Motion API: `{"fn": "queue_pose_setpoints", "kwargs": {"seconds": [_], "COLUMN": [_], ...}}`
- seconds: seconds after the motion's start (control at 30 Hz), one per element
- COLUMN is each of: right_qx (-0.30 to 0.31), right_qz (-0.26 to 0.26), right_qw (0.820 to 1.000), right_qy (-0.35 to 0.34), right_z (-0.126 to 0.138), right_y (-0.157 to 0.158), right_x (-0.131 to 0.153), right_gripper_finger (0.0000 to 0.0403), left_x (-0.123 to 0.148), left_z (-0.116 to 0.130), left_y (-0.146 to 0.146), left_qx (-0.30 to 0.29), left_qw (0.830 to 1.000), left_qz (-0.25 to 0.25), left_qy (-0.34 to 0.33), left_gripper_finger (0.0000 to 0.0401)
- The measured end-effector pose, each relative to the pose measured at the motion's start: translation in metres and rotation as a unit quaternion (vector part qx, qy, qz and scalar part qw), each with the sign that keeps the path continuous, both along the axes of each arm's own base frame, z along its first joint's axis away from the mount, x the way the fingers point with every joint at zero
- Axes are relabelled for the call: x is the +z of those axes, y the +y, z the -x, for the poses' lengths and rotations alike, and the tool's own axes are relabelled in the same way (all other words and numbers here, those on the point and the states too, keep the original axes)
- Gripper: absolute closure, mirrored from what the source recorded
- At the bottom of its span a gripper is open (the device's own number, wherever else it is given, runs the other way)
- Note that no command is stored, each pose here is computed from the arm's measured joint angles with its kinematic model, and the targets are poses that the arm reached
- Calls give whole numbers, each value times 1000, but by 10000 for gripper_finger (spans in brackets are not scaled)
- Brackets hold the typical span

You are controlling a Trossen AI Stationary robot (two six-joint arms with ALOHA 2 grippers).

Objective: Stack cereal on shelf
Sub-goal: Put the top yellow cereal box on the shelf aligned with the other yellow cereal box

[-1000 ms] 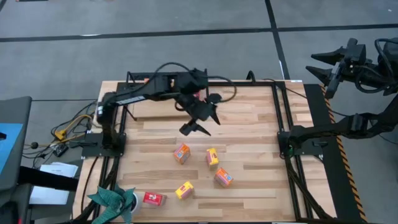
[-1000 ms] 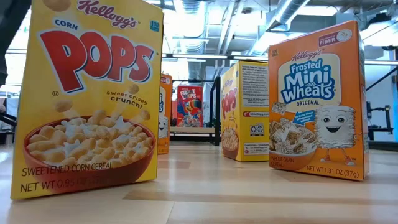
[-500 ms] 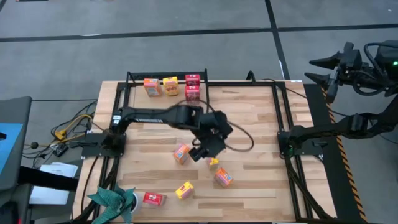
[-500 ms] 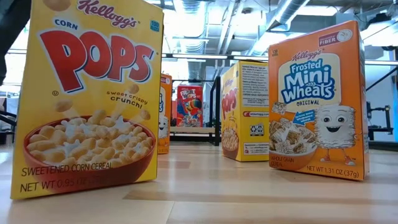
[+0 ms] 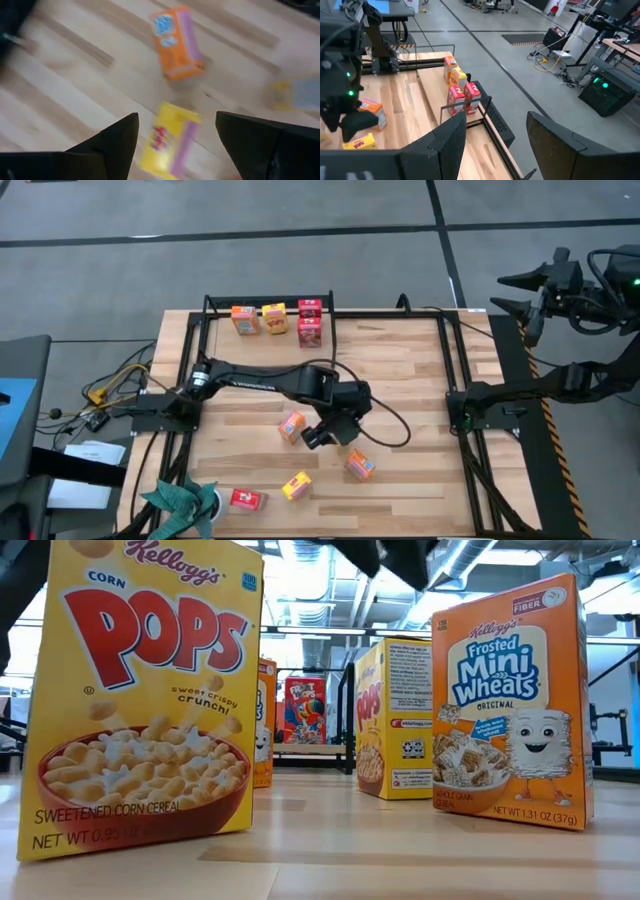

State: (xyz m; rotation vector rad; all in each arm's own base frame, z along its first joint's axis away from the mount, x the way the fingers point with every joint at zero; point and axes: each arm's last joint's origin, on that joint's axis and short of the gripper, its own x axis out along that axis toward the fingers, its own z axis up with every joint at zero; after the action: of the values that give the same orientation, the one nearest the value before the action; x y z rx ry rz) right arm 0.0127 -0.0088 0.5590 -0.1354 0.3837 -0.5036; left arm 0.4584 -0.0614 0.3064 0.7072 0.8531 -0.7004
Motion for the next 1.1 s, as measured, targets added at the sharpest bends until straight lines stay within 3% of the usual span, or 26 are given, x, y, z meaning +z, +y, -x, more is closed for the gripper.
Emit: {"fn": "queue_pose_setpoints", "kwargs": {"seconds": [0.27, 0.5, 0.7, 1.1], "right_qx": [0, 0, -1, -2], "right_qz": [1, 3, 4, 4], "right_qw": [1000, 1000, 1000, 1000], "right_qy": [0, 2, 2, 2], "right_z": [0, 0, 0, 0], "right_y": [0, 0, 0, 0], "right_x": [0, 0, 0, 0], "right_gripper_finger": [171, 171, 171, 171], "left_x": [-23, -24, -42, -48], "left_z": [-12, -11, -7, -11], "left_y": [0, 2, 3, 4], "left_qx": [-45, -66, -103, -100], "left_qw": [998, 996, 991, 988], "left_qz": [-38, -52, -76, -113], "left_qy": [3, 4, 29, 12], "left_gripper_finger": [144, 144, 144, 144]}}
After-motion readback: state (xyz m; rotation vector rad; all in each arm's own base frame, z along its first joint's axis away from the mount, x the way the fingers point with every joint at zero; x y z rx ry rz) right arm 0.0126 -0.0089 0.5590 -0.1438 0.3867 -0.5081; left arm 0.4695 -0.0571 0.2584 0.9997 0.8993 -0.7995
